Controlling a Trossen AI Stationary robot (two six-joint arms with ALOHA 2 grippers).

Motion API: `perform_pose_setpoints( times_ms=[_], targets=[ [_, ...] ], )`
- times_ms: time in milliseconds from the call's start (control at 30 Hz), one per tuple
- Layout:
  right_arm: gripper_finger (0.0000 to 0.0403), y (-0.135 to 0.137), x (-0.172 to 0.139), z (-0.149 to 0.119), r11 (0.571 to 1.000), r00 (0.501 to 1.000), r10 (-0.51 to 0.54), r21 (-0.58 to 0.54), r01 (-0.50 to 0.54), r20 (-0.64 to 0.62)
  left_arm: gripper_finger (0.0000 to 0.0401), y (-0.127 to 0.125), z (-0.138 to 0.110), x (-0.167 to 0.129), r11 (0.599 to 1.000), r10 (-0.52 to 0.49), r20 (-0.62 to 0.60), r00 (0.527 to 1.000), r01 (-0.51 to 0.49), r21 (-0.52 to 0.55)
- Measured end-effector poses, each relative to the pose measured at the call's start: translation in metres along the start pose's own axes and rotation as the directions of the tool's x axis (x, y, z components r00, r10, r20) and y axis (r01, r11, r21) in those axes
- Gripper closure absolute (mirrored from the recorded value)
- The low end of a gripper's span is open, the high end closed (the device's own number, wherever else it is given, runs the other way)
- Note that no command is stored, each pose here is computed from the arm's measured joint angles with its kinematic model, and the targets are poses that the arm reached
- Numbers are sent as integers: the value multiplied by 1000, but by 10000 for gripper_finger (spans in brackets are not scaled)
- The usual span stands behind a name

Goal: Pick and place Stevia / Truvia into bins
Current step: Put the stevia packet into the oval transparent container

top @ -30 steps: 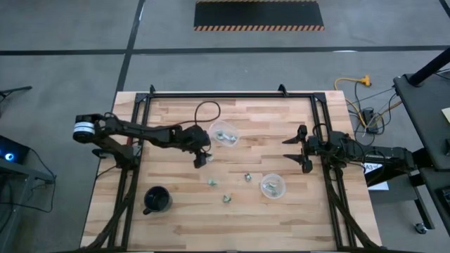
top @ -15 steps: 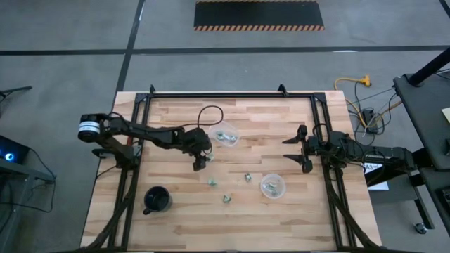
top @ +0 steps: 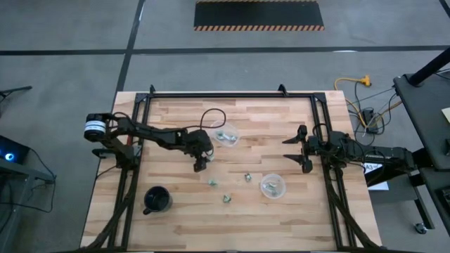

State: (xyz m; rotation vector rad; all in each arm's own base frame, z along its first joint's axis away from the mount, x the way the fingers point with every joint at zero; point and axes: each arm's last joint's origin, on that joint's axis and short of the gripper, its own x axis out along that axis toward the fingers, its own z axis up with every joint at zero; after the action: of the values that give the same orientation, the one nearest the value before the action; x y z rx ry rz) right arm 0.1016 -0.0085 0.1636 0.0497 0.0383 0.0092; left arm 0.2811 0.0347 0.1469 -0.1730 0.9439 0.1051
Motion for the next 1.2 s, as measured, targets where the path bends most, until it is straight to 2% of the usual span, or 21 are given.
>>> perform_pose_setpoints(
  times_ms=[300, 1200],
  targets=[
    [147, 0, 0, 0, 1000, 1000, 0, 0, 0, 0, 170, -1, 7, -1, 1000, -1, 40, 999, 1, -4],
    [156, 0, 0, 0, 1000, 1000, 1, 0, -1, 0, 170, 0, 2, 7, 1000, 6, 22, 1000, -6, -8]
  ],
)
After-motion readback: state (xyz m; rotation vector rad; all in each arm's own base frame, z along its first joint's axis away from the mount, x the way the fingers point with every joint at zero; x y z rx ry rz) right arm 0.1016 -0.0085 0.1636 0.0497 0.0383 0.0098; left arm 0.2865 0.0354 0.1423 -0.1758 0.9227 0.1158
